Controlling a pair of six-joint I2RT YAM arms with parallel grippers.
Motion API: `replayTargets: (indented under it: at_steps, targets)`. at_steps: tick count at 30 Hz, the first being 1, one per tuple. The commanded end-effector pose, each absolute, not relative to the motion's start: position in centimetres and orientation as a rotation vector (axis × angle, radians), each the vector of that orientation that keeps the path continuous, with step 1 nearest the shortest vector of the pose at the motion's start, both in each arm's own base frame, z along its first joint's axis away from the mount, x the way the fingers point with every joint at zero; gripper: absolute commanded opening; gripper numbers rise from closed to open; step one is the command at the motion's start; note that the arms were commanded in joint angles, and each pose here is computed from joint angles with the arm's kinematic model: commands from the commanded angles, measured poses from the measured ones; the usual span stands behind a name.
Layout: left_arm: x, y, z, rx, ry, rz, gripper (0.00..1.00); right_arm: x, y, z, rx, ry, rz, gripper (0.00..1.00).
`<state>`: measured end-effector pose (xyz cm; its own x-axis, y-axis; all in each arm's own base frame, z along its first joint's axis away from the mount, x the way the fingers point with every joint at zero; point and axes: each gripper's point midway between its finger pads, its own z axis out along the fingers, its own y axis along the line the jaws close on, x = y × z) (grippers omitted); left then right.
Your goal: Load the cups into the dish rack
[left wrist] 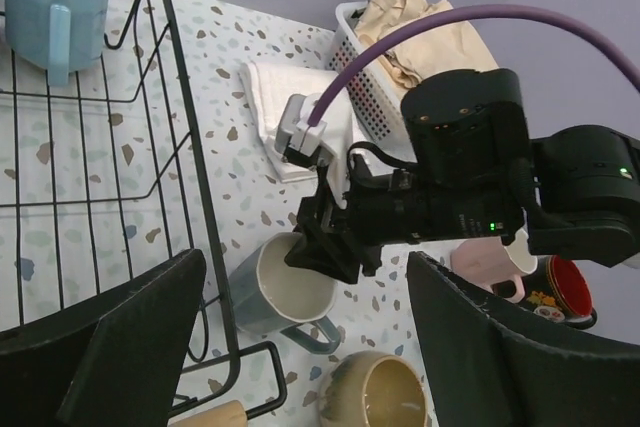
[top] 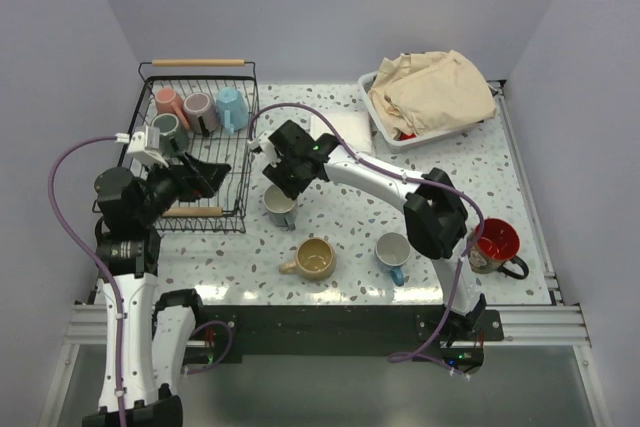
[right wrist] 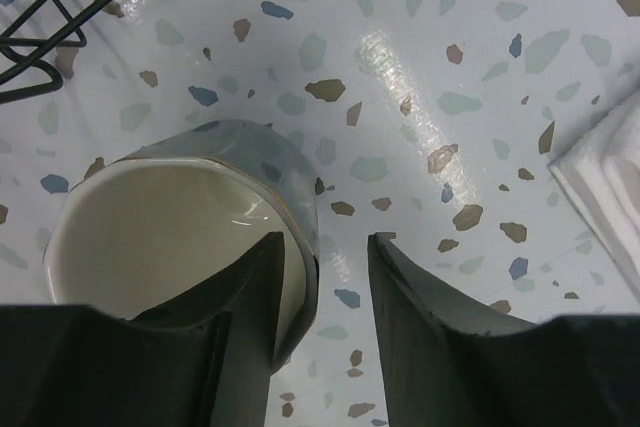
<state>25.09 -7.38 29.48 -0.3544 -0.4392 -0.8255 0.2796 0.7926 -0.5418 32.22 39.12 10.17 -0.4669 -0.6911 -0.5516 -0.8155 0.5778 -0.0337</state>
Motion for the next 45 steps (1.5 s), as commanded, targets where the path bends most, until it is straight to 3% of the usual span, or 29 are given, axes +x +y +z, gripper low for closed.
replayTargets:
  at_steps: [1,5,6,13,20,28,35,39,45]
  targets:
    - [24.0,-8.7,31.5,-0.094,1.725,-0.845,0.87,32.5,40.0,11.4,-1.172,2.278,0.364,0.24]
    - [23.3,-9.9,31.9,-0.082,1.718,-0.946,0.87,32.8,39.8,12.8,-1.148,2.248,0.355,0.02]
    - [23.2,-10.1,32.2,-0.073,1.706,-0.964,0.87,32.9,39.6,13.4,-1.140,2.240,0.355,0.00]
    - [22.6,-12.0,33.3,-0.037,1.661,-1.142,0.86,34.6,36.7,21.3,-0.978,2.124,0.422,0.00]
    - [21.2,-15.1,37.0,0.046,1.518,-1.293,0.86,37.2,28.8,31.5,-0.721,1.990,0.642,0.00]
    - [20.7,-21.0,39.2,0.081,1.440,-1.511,0.86,33.8,23.5,41.8,-0.600,1.688,1.008,0.00]
    - [20.1,-27.4,41.8,0.078,1.341,-1.696,0.86,29.1,25.0,46.0,-0.636,1.501,1.366,0.00]
    - [19.9,-32.1,41.7,0.073,1.368,-1.767,0.87,27.7,25.2,47.2,-0.632,1.387,1.466,0.00]
    - [20.3,-33.9,43.9,0.018,1.268,-1.762,0.85,25.8,24.8,46.3,-0.630,1.350,1.514,0.00]
